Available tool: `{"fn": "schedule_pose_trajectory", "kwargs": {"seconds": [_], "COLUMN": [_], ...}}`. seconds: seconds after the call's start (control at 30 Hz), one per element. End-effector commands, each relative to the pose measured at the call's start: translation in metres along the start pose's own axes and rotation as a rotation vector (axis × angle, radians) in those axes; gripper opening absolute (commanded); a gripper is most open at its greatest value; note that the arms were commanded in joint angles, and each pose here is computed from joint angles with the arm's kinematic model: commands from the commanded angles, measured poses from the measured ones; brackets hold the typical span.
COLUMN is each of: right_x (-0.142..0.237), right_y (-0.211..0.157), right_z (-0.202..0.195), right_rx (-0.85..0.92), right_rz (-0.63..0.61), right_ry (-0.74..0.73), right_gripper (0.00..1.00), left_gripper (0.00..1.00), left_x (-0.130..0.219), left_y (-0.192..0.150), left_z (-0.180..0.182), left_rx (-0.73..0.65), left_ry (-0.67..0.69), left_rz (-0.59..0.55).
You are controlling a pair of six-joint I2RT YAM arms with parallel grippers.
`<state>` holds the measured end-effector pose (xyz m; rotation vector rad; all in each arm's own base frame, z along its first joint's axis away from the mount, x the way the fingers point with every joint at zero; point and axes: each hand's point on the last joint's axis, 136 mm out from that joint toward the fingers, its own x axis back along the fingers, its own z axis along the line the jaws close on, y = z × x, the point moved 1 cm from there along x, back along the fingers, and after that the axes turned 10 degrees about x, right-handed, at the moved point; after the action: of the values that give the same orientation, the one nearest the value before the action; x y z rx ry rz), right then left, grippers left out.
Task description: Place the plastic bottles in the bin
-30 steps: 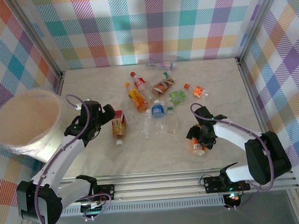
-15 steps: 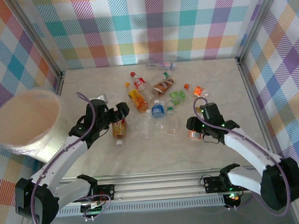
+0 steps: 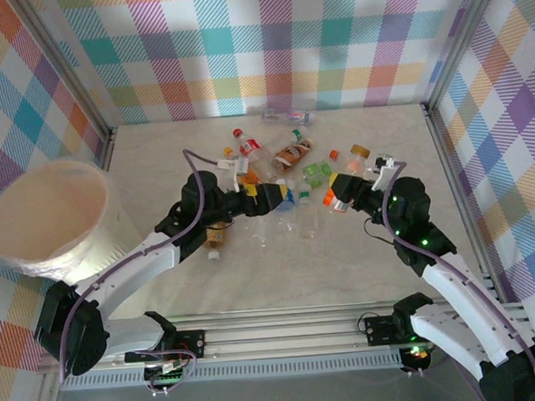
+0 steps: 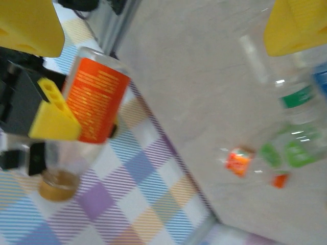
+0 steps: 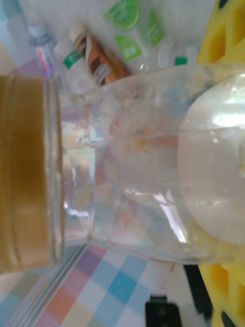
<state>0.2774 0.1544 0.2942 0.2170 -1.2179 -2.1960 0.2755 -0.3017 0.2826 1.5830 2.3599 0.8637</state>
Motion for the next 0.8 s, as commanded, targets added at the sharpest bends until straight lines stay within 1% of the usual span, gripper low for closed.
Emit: {"fn": "schedule_pose_trajectory", "kwargs": {"seconds": [0.0,0.07,0.23,0.33,0.5,0.57,0.7,0.77], "right_x": [0.006,0.007,0.015,0.016,0.009,0.005,0.0,-0.003], "right_y": [0.049,0.06,0.087,0.098,0.104,0.101,0.094,0.091], "right_z": [0.049,0.064,0.093,0.107,0.114,0.114,0.112,0.111], "right_rx": [-0.035,-0.051,-0.044,-0.049,-0.101,-0.107,-0.118,-0.12], "right_rz": [-0.124,-0.141,-0.184,-0.194,-0.193,-0.171,-0.135,-0.114], "right_ry": [0.188,0.25,0.357,0.416,0.478,0.483,0.478,0.479], "right_gripper": [0.47,0.46,0.46,0.46,0.45,0.45,0.46,0.46], "left_gripper": [1.0,1.0,1.0,1.0,1.0,0.96,0.83,0.79], "left_x": [-0.005,-0.009,-0.013,-0.019,-0.029,-0.03,-0.036,-0.037], "left_y": [0.002,-0.003,0.0,0.006,0.013,0.016,0.021,0.022], "left_z": [-0.067,-0.085,-0.12,-0.133,-0.15,-0.153,-0.153,-0.155], "left_rx": [-0.104,-0.129,-0.164,-0.16,-0.165,-0.162,-0.153,-0.151], "left_ry": [-0.261,-0.337,-0.493,-0.548,-0.621,-0.64,-0.645,-0.652], "left_rz": [0.05,0.076,0.085,0.088,0.1,0.092,0.087,0.086]}}
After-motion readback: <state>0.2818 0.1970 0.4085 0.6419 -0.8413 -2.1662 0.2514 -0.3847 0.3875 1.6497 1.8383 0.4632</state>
